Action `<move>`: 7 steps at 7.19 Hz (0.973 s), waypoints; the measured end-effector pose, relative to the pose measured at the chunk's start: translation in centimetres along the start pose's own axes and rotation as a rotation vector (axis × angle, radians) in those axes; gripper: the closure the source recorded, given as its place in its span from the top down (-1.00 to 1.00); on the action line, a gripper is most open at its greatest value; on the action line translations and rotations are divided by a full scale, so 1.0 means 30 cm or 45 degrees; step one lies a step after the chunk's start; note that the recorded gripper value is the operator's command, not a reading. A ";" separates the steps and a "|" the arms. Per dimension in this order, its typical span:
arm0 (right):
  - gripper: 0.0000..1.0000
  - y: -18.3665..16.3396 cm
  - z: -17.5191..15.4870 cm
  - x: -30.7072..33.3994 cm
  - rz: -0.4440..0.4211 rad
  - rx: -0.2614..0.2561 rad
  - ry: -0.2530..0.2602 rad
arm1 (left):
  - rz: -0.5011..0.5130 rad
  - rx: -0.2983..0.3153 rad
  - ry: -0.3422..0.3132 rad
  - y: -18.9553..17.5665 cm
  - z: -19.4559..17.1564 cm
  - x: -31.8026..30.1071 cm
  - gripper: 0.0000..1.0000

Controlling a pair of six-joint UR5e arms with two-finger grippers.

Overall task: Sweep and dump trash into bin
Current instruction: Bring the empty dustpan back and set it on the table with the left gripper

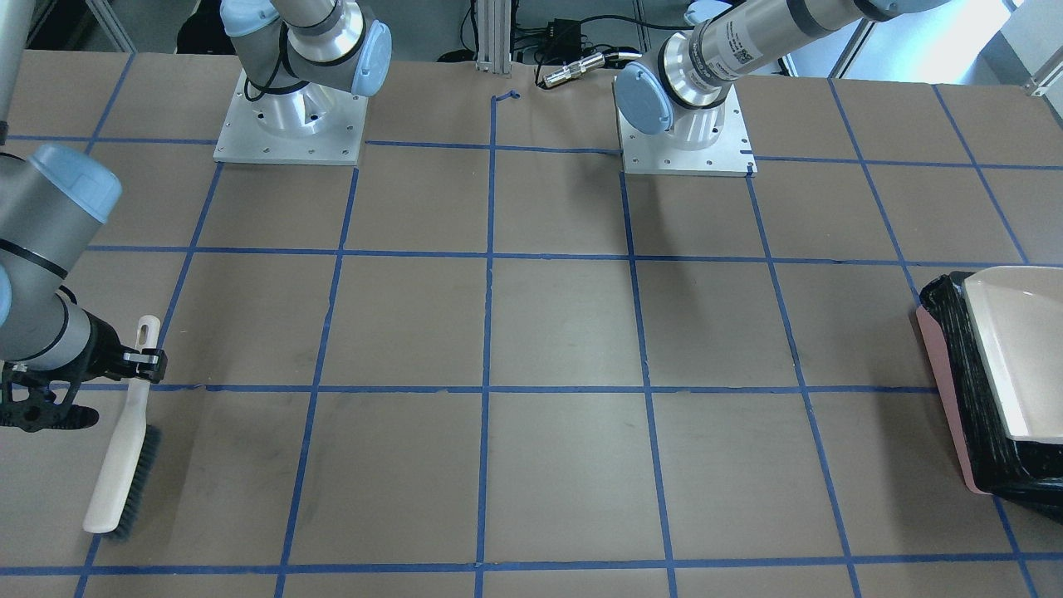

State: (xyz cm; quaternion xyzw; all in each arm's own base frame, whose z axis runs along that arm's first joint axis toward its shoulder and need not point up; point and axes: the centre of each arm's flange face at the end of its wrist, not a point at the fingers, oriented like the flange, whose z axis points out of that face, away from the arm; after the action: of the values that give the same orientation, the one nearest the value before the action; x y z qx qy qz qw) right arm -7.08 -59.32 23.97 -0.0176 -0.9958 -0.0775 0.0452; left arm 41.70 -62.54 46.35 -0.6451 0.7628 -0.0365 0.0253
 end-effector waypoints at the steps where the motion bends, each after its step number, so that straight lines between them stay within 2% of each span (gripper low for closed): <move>1: 0.99 -0.001 -0.025 0.003 -0.001 0.027 0.006 | -0.001 -0.076 -0.016 0.090 0.052 0.060 -1.00; 3: 1.00 0.004 -0.139 0.005 0.005 0.155 0.033 | -0.012 -0.168 -0.069 0.304 0.193 0.181 -1.00; 5: 1.00 0.036 -0.296 -0.033 -0.001 0.260 0.015 | -0.072 -0.207 -0.090 0.506 0.304 0.291 -1.00; 7: 1.00 0.067 -0.448 -0.118 -0.009 0.260 -0.012 | -0.133 -0.199 -0.081 0.670 0.404 0.380 -1.00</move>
State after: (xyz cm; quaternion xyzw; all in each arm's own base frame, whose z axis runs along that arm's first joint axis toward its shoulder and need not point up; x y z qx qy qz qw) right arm -2.30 -59.54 37.16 -0.0098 -0.9988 0.0245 0.0418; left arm 21.08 -70.75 32.60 -0.6847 0.7276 0.0425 -0.0028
